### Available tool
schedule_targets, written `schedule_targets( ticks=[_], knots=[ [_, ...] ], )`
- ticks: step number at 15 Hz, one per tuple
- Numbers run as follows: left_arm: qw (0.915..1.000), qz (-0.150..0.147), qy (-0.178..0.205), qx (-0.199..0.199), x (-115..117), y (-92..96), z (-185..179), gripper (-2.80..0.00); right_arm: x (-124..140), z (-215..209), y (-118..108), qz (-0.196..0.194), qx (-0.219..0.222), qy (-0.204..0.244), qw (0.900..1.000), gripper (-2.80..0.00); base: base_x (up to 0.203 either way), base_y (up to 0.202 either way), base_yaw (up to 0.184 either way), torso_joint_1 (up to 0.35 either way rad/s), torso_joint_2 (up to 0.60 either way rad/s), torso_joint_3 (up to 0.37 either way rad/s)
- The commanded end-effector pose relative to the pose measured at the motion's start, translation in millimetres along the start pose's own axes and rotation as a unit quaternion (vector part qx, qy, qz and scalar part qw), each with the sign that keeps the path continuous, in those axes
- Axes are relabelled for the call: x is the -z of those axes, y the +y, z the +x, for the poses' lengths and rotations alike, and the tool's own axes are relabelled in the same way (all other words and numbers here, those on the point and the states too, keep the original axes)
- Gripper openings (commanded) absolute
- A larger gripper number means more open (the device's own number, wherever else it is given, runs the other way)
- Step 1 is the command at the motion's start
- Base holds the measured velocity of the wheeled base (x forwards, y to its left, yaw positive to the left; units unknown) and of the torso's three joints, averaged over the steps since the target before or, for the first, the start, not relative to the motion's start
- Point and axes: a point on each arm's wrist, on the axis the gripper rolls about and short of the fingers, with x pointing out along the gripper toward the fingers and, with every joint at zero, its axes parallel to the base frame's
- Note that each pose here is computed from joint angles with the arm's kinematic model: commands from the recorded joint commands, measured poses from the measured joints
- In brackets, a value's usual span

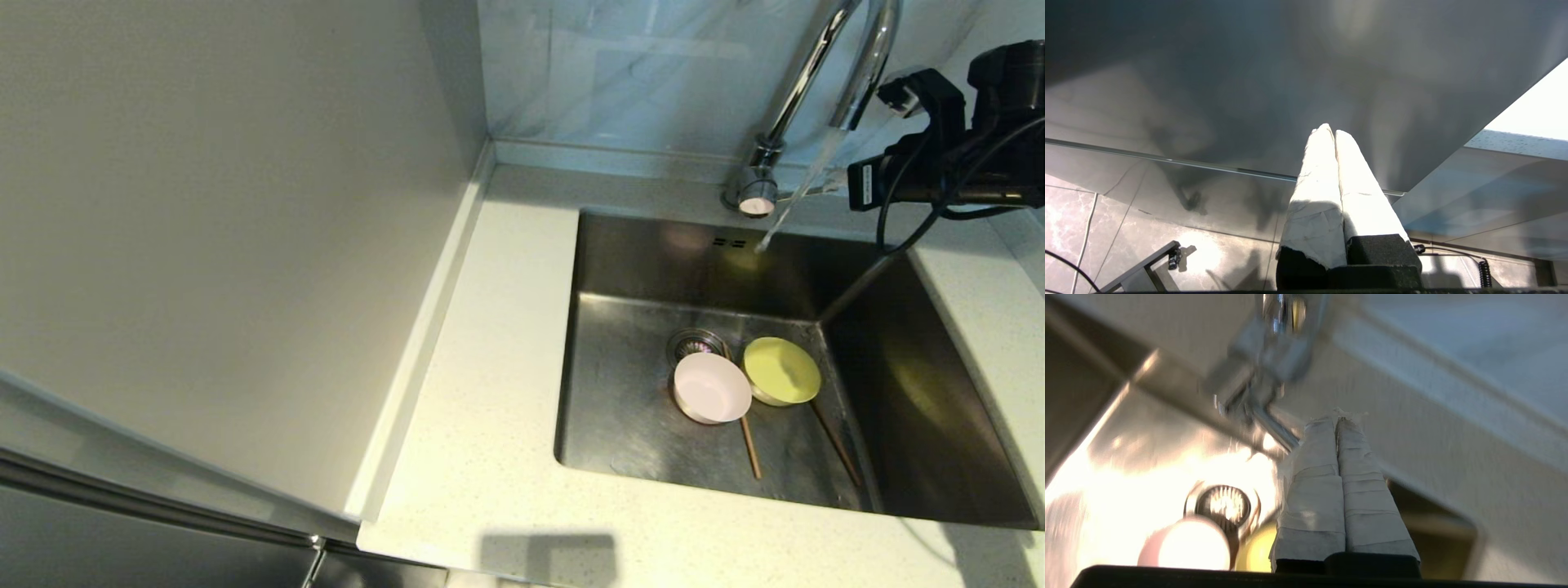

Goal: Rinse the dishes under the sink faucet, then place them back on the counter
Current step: Turn on the faucet, then wait for the water to rinse the bowl

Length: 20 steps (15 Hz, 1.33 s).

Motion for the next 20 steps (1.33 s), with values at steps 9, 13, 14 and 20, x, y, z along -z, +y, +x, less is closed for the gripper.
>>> schedule_targets(
  ticks=[9,13,14,20],
  knots=[
    [1.0,0.0,-0.002,0.0,0.0,0.0,-0.2,-2.8,-24.2,-50.6,-20.1,0.043,0.038,-0.037,0.998,-2.8,0.0,0.0,0.0,0.0,0.0,0.0],
    [1.0,0.0,-0.002,0.0,0.0,0.0,-0.2,-2.8,-37.7,-108.9,-48.4,0.049,0.112,-0.07,0.99,-2.8,0.0,0.0,0.0,0.0,0.0,0.0],
    [1.0,0.0,-0.002,0.0,0.0,0.0,-0.2,-2.8,-30.3,-121.8,-55.2,0.047,0.135,-0.056,0.988,-2.8,0.0,0.0,0.0,0.0,0.0,0.0],
    [1.0,0.0,-0.002,0.0,0.0,0.0,-0.2,-2.8,58.5,-198.1,-29.9,0.068,0.189,0.111,0.973,-2.8,0.0,0.0,0.0,0.0,0.0,0.0]
  ],
)
